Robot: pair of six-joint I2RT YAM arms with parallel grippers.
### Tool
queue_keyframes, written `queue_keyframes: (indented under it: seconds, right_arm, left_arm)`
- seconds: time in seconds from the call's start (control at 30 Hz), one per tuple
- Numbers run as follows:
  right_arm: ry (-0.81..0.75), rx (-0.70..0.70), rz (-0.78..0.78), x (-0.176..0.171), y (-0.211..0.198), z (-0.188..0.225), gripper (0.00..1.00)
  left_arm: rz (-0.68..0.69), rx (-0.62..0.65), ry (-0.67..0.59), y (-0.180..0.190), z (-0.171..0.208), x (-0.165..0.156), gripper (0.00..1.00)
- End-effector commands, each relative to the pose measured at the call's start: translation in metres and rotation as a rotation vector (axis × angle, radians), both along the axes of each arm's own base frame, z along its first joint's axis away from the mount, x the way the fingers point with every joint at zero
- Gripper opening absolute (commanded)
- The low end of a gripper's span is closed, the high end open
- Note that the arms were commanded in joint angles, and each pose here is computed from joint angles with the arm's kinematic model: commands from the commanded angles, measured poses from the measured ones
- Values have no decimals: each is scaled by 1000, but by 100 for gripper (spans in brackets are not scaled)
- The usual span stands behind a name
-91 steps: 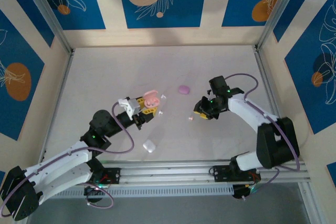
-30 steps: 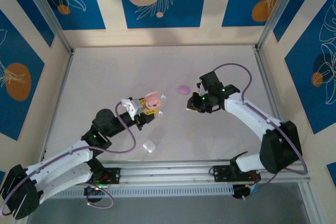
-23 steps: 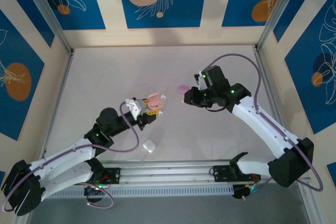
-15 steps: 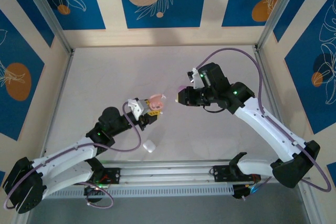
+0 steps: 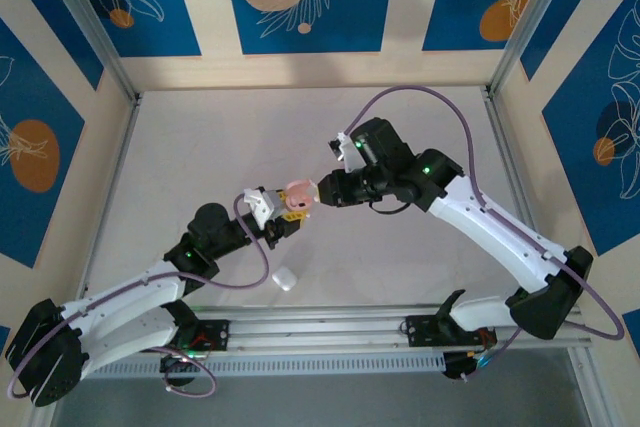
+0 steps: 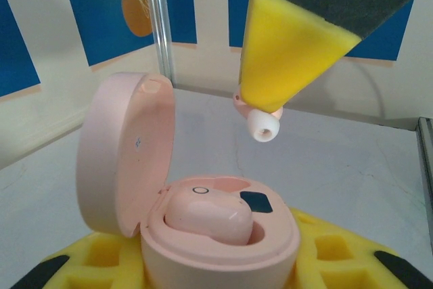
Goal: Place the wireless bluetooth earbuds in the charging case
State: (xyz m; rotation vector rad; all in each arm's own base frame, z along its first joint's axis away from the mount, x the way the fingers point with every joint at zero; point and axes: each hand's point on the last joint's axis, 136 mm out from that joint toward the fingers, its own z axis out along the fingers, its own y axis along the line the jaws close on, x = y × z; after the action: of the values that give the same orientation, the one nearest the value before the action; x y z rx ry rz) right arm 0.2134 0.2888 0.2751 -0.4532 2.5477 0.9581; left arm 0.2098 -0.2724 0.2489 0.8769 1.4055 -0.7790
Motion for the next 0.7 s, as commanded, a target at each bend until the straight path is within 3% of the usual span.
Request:
queue_keyframes:
  seconds: [0.0, 0.67]
  right_arm:
    - [-20, -1, 25, -2, 4, 8, 20]
    - [-11, -88, 52, -2, 12, -4, 20]
  left_arm:
    - [-41, -24, -57, -6, 22, -6, 33]
    - [-56, -33, -58, -8, 25, -8, 33]
